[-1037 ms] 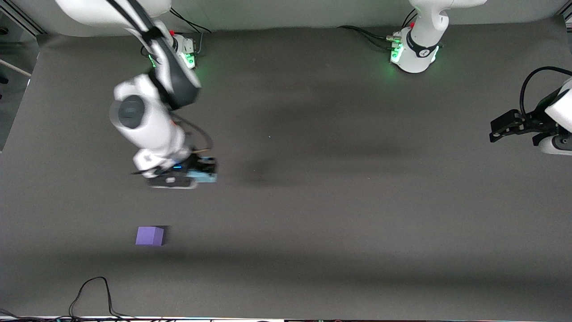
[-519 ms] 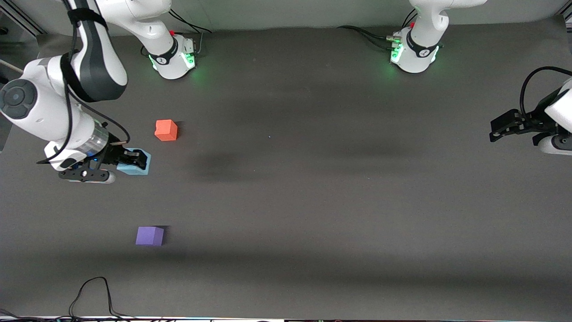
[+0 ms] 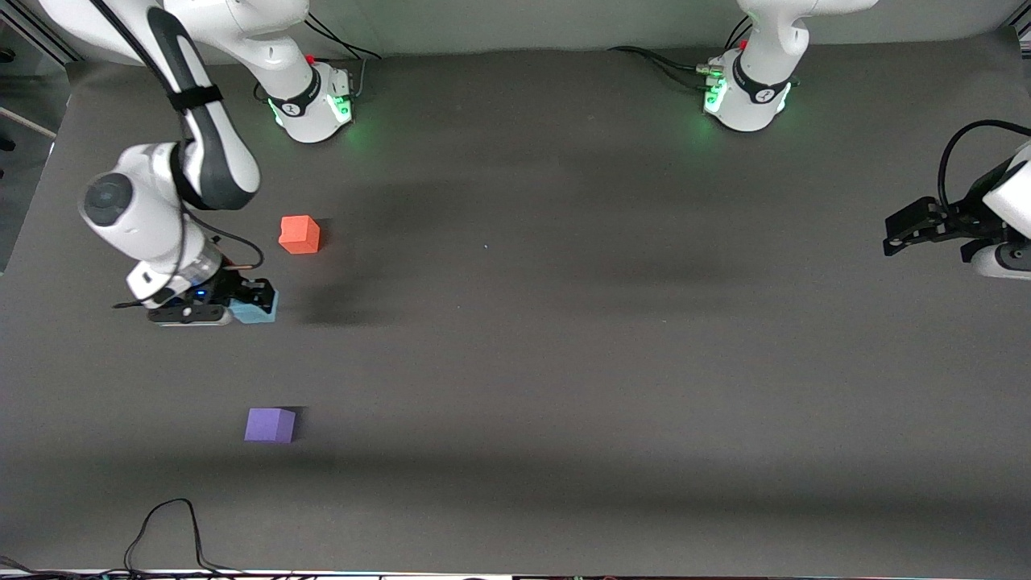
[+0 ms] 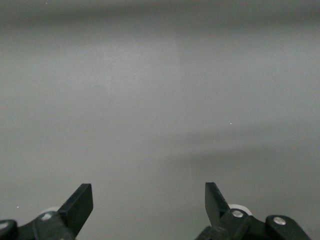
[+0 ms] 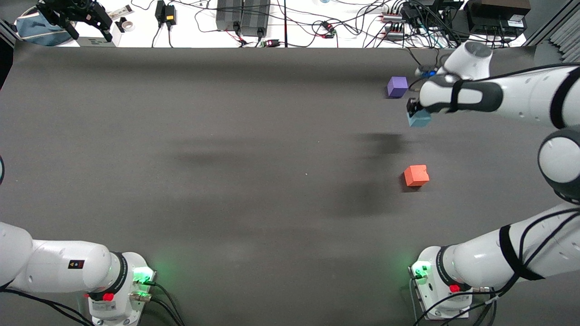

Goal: Place blue block between orange and purple blocks

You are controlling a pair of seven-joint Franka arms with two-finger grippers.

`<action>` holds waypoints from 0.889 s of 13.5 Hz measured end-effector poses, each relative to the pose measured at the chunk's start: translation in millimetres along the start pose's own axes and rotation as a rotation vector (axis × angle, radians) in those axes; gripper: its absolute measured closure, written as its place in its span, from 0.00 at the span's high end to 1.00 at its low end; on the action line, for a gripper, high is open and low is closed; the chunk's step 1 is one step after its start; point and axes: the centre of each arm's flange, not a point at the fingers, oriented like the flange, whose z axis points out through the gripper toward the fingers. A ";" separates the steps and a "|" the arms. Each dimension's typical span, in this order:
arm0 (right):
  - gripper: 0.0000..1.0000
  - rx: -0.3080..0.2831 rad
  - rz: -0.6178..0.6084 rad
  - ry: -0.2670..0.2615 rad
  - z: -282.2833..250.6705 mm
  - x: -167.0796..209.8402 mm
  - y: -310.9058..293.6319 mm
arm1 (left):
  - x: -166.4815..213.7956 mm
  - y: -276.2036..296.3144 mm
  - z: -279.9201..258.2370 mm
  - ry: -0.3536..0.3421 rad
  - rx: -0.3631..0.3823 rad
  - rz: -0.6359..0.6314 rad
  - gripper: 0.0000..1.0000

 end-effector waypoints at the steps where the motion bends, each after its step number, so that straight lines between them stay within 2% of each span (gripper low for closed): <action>1: 0.55 -0.002 0.002 0.004 14.1 -1.3 -0.2 | 0.0 0.0 0.2 0.000 0.000 0.000 1.00; 6: 0.55 -0.011 0.004 0.018 80.7 -5.4 -6.8 | 0.0 -0.3 1.2 -0.002 0.000 0.000 1.00; 9: 0.55 0.001 0.005 0.018 90.9 -5.0 -17.4 | -0.1 -0.4 2.6 -0.005 0.000 -0.001 1.00; 12: 0.81 0.005 0.005 0.034 85.3 0.8 -19.3 | -0.2 -0.5 4.0 -0.008 0.000 -0.001 1.00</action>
